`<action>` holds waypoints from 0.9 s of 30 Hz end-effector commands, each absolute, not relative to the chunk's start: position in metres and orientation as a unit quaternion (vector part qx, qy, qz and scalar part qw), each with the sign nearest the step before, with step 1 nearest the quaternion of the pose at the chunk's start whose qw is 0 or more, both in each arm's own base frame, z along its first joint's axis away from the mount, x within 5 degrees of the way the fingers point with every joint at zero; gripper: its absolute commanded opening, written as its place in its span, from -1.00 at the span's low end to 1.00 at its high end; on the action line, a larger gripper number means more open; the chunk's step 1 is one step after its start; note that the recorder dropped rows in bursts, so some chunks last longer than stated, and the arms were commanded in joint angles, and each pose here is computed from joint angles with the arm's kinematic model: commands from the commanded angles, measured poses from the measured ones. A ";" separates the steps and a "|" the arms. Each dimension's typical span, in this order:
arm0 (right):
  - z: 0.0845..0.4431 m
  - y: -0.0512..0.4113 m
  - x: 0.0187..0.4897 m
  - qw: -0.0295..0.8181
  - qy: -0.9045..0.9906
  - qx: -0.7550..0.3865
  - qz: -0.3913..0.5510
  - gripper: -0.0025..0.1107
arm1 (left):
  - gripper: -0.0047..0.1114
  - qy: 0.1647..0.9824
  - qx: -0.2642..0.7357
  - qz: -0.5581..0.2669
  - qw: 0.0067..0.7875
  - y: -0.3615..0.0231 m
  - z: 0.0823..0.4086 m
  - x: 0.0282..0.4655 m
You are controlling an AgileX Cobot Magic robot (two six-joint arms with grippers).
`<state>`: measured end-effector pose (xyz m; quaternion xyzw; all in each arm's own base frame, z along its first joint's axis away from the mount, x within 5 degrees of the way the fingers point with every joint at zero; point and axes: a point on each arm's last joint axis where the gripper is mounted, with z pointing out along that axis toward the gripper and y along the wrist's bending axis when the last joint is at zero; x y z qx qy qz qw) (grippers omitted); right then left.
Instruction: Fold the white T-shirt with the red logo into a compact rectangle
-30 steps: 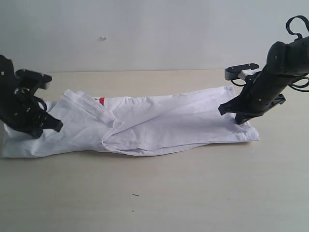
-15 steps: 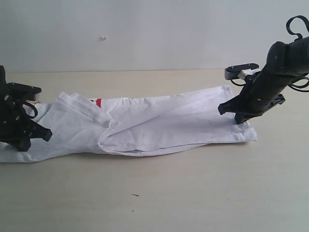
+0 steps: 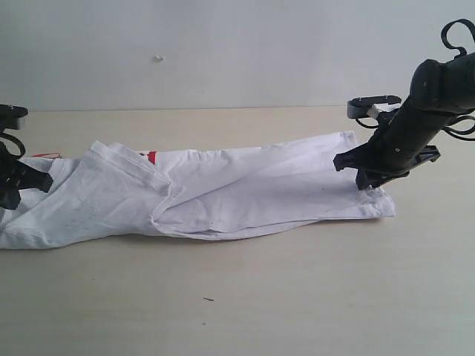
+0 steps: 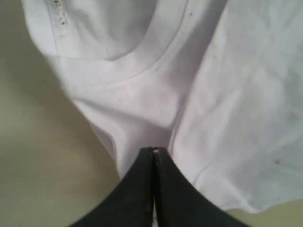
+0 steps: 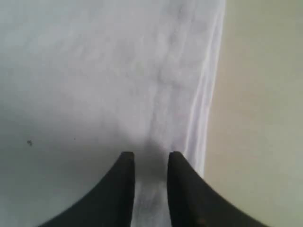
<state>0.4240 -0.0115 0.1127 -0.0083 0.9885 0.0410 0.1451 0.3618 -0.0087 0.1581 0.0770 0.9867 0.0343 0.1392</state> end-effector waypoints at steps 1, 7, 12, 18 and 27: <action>0.110 -0.010 0.416 0.111 0.993 -0.006 0.049 -0.83 | -0.92 0.985 0.072 0.033 0.155 -0.008 0.160 0.364; 0.096 -0.009 0.397 0.074 0.996 -0.011 0.052 -0.96 | -0.92 0.985 0.072 0.033 0.156 -0.008 0.160 0.364; 0.089 -0.008 0.378 0.047 0.997 -0.001 0.054 -0.96 | -0.92 0.985 0.070 0.031 0.155 -0.008 0.160 0.364; 0.135 -0.006 0.366 0.096 0.994 0.010 0.060 -0.96 | -0.92 0.984 0.050 0.023 0.170 -0.009 0.161 0.366; 0.208 -0.004 0.350 0.167 0.984 0.000 0.061 -0.39 | 0.15 0.969 -0.051 -0.012 0.240 0.013 0.181 0.374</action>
